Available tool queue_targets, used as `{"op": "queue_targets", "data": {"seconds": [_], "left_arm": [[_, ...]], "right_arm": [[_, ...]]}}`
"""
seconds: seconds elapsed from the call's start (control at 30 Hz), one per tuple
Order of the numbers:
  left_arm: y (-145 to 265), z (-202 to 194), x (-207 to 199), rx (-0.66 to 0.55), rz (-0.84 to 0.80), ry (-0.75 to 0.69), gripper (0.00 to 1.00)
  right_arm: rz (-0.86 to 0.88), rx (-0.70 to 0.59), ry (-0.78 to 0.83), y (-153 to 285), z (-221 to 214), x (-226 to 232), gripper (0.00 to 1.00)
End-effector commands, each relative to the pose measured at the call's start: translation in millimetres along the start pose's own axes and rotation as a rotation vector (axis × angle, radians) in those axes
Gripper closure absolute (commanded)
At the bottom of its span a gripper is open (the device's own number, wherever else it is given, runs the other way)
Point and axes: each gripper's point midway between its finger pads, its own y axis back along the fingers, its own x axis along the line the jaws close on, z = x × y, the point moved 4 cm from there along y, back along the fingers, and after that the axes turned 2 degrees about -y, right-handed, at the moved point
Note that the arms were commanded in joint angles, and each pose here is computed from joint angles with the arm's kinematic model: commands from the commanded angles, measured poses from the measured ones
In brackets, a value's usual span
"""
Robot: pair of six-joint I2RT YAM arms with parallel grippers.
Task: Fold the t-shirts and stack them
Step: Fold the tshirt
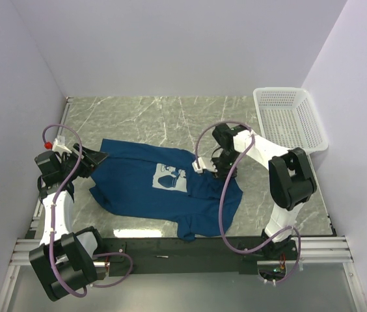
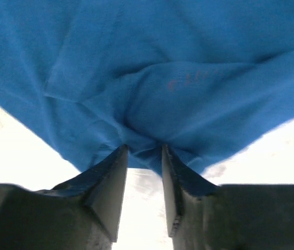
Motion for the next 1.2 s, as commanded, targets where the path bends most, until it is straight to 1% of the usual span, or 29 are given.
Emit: {"op": "queue_targets", "data": {"seconds": [0.0, 0.03, 0.1, 0.13, 0.17, 0.23, 0.27, 0.37, 0.47, 0.5, 0.53, 0.57, 0.6, 0.63, 0.67, 0.7, 0.73, 0.8, 0.83, 0.87, 1.03, 1.17], "left_arm": [[0, 1, -6, 0.0, -0.042, -0.016, 0.35], [0, 1, -6, -0.001, -0.043, -0.016, 0.34], [0, 0, -6, 0.003, -0.042, -0.015, 0.34], [0, 0, -6, 0.003, -0.042, -0.018, 0.34], [0, 1, -6, 0.0, -0.04, -0.017, 0.34], [0, 1, -6, 0.0, -0.04, -0.015, 0.34], [0, 0, -6, 0.001, -0.041, -0.015, 0.34], [0, 0, -6, 0.002, -0.044, -0.017, 0.34], [0, 0, -7, 0.0, -0.044, -0.017, 0.34], [0, 0, -7, 0.0, -0.046, -0.019, 0.35], [0, 0, -7, 0.002, -0.047, -0.016, 0.34], [0, 0, -7, 0.001, -0.049, -0.018, 0.34], [0, 0, -6, 0.002, -0.047, -0.014, 0.34], [0, 0, -6, 0.003, -0.048, -0.014, 0.34], [0, 0, -6, 0.001, -0.047, -0.014, 0.35], [0, 0, -6, 0.004, -0.045, -0.014, 0.34], [0, 0, -6, 0.002, -0.043, -0.015, 0.34], [0, 0, -5, 0.003, -0.038, -0.017, 0.35], [0, 0, -5, 0.001, -0.038, -0.016, 0.34], [0, 0, -5, 0.001, -0.038, -0.016, 0.34], [-1, 0, -5, 0.005, -0.042, -0.014, 0.35], [-1, -1, -5, 0.009, -0.043, -0.012, 0.34]], "right_arm": [[-0.03, 0.017, 0.001, 6, -2, 14, 0.61], [-0.032, 0.019, -0.001, 5, -2, 16, 0.63], [-0.035, 0.02, -0.02, 4, -4, 21, 0.72], [-0.048, 0.023, -0.028, 5, -5, 21, 0.75], [-0.062, 0.023, -0.042, 5, -5, 25, 0.8], [-0.113, 0.012, -0.053, 9, -4, 23, 0.88], [-0.159, 0.001, -0.074, 11, -3, 22, 1.0], [-0.234, -0.042, -0.108, 16, 0, 25, 1.0], [-0.278, -0.088, -0.098, 21, 3, 32, 1.0], [-0.293, -0.115, -0.087, 24, 6, 31, 0.99], [-0.307, -0.132, -0.071, 28, 8, 31, 0.9], [-0.312, -0.142, -0.039, 31, 10, 28, 0.64], [-0.301, -0.158, -0.01, 32, 12, 28, 0.55], [-0.271, -0.151, 0.022, 28, 11, 28, 0.48], [-0.252, -0.137, 0.083, 28, 11, 25, 0.4], [-0.228, -0.133, 0.112, 27, 12, 24, 0.37], [-0.171, -0.125, 0.124, 17, 10, 21, 0.36], [-0.124, -0.11, 0.151, 23, 13, 12, 0.35], [-0.098, -0.093, 0.149, 21, 13, 0, 0.35], [-0.062, -0.08, 0.136, 19, 11, 1, 0.35], [-0.038, -0.041, 0.138, 9, 6, -14, 0.36], [0.018, -0.008, 0.119, 2, 0, -10, 0.38]]}}
